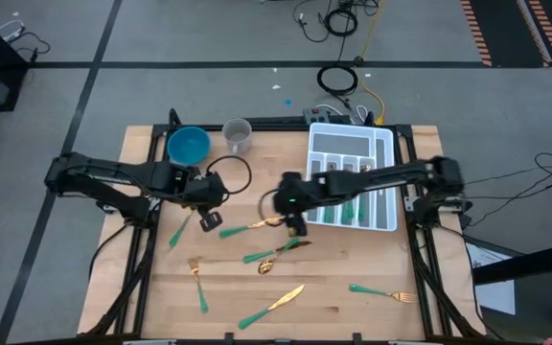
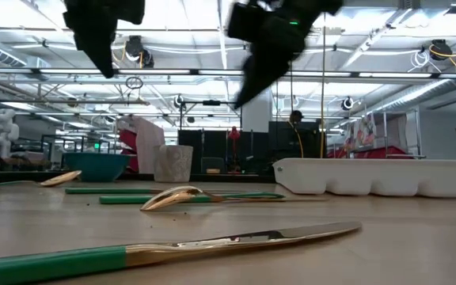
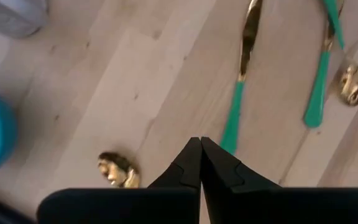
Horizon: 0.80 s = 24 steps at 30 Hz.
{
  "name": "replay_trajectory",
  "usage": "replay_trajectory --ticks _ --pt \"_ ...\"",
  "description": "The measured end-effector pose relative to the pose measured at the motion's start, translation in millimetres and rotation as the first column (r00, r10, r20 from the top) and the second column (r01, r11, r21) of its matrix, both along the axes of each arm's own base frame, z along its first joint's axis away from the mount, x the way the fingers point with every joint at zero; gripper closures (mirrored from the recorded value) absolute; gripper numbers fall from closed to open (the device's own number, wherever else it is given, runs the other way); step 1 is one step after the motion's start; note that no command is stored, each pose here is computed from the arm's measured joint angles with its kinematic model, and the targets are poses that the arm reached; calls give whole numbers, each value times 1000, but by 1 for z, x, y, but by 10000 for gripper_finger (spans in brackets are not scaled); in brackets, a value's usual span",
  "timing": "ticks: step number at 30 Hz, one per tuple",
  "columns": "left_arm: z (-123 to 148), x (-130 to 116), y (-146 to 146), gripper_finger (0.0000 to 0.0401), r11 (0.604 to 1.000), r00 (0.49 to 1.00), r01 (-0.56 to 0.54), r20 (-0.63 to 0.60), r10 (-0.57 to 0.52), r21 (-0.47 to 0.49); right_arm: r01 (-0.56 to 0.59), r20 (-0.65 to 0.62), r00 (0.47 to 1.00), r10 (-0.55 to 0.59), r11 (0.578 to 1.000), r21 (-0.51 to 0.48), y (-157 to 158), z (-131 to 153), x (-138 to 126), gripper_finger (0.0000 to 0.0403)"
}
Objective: Sort silverware
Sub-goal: Put the green table knife into the white cutlery tray
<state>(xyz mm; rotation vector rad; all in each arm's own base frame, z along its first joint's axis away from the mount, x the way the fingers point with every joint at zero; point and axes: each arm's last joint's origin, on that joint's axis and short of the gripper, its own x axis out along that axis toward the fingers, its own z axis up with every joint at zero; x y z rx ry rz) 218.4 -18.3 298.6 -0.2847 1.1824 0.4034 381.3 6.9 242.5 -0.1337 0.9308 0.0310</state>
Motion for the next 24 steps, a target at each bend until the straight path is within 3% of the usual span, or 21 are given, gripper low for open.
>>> replay_trajectory --ticks 9,24 --pt "14 -40 2 335 1000 997 -7 -81 9 25 -135 14 991 135 991 0 4 -15 76 133" --pt "45 -108 13 329 994 992 -79 107 71 77 -155 -50 987 156 988 18 6 -84 138 133"
